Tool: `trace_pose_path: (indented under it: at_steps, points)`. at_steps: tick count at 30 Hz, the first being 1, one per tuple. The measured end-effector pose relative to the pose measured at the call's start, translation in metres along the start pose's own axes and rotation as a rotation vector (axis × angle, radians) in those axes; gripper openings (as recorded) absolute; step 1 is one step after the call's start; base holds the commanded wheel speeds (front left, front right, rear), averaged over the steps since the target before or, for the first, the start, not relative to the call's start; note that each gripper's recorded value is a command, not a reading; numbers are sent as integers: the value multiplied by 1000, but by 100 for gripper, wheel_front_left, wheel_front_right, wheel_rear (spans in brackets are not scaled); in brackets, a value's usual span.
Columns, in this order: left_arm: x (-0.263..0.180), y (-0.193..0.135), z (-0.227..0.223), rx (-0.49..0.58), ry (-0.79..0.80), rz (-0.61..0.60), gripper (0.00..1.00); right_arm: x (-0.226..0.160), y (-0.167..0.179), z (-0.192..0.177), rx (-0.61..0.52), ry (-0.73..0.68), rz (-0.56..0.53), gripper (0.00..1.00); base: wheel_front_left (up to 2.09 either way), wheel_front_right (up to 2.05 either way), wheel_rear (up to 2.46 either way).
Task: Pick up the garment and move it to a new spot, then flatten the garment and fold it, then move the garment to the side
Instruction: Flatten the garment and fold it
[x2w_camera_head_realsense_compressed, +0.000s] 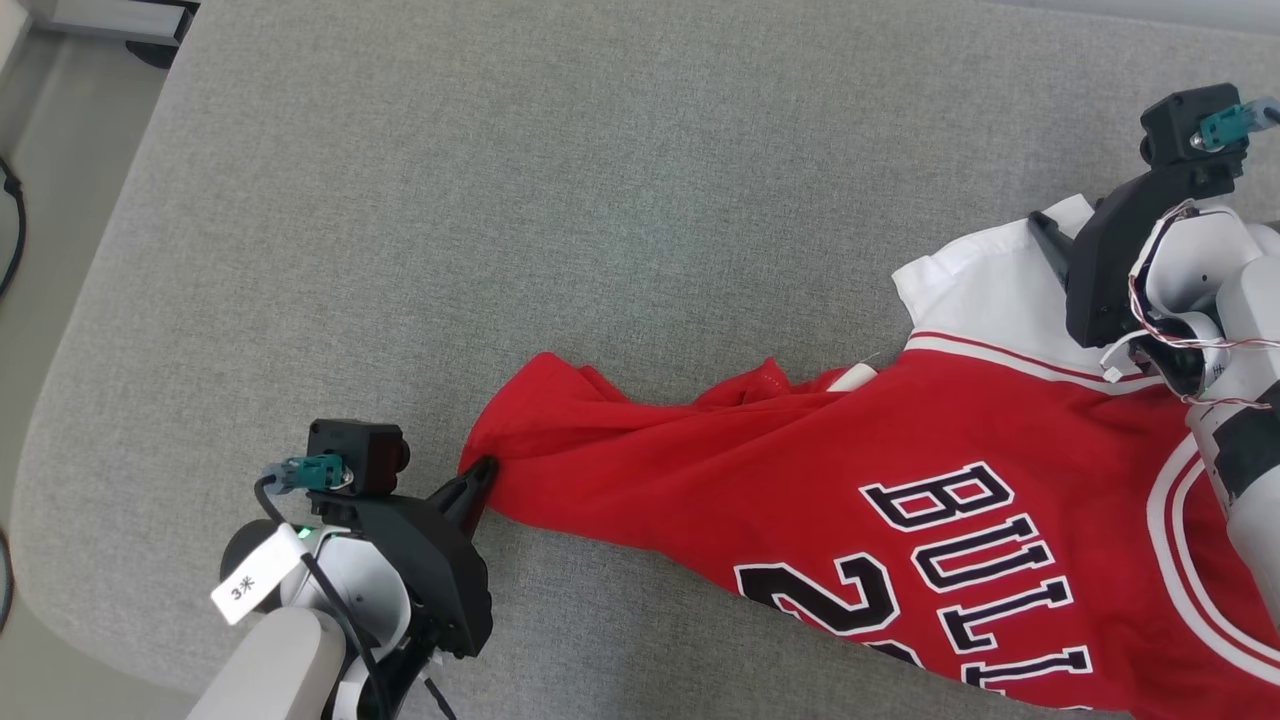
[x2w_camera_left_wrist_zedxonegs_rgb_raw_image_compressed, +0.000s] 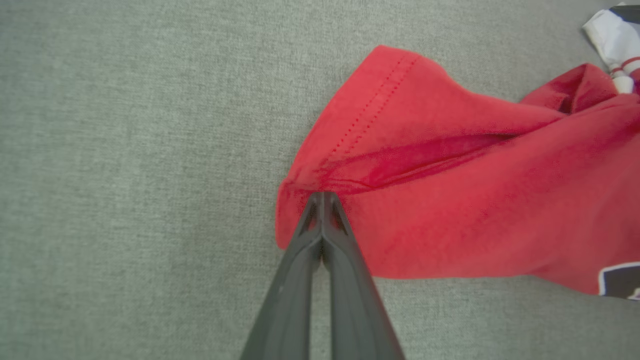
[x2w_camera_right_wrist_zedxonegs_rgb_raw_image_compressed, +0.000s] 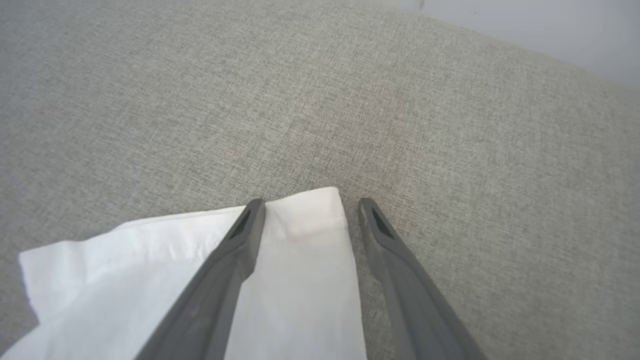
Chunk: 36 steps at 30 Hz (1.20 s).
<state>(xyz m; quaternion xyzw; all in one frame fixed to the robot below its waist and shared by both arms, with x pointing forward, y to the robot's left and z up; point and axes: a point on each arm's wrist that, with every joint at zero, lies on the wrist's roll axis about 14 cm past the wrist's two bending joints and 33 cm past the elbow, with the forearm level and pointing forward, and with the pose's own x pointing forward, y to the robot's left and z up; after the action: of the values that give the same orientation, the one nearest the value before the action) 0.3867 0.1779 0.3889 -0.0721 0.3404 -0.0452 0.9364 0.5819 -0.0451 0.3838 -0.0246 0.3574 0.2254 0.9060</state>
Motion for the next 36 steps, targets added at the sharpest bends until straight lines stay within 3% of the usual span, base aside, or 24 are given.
trace_pose_path:
  at_steps: [1, 3, 4, 16, 22, 28, 29, 30, 31, 36]
  points:
    - [0, 0, 0, 0, 1, -3, 0, 0, 0, -2, 1, 4, 0, 44, 0, 0, 0]
    - [0, 0, -1, 0, 5, -2, 0, 1, 0, -4, 4, 11, 0, 19, 0, 0, 0]
    - [0, 0, -2, 0, 8, -2, 0, 1, 0, -4, 4, 13, -1, 0, 0, 0, 0]
    - [-2, 3, 12, -10, -51, 7, 0, -7, -2, -1, 7, -8, -15, 0, 0, 0, 0]
    - [-5, 4, 38, -7, -135, 9, 0, -18, -3, 30, 19, -111, -23, 0, 0, 0, 0]
    - [-9, 3, 30, 24, -109, 6, 0, -28, -9, 31, 17, -121, -46, 0, 0, 0, 0]
    - [-10, 4, 25, 25, -94, 8, 15, -28, -9, 28, 16, -115, -46, 20, 0, 0, 0]
    - [-11, 5, 20, 24, -82, 10, 43, -28, -9, 24, 16, -105, -47, 100, 0, 0, 0]
    - [-11, 5, 16, 23, -73, 10, 100, -27, -9, 21, 18, -97, -47, 100, 0, 0, 0]
    - [-9, 4, 10, 21, -54, 8, 100, -21, -10, 7, 21, -65, -46, 100, 0, 0, 0]
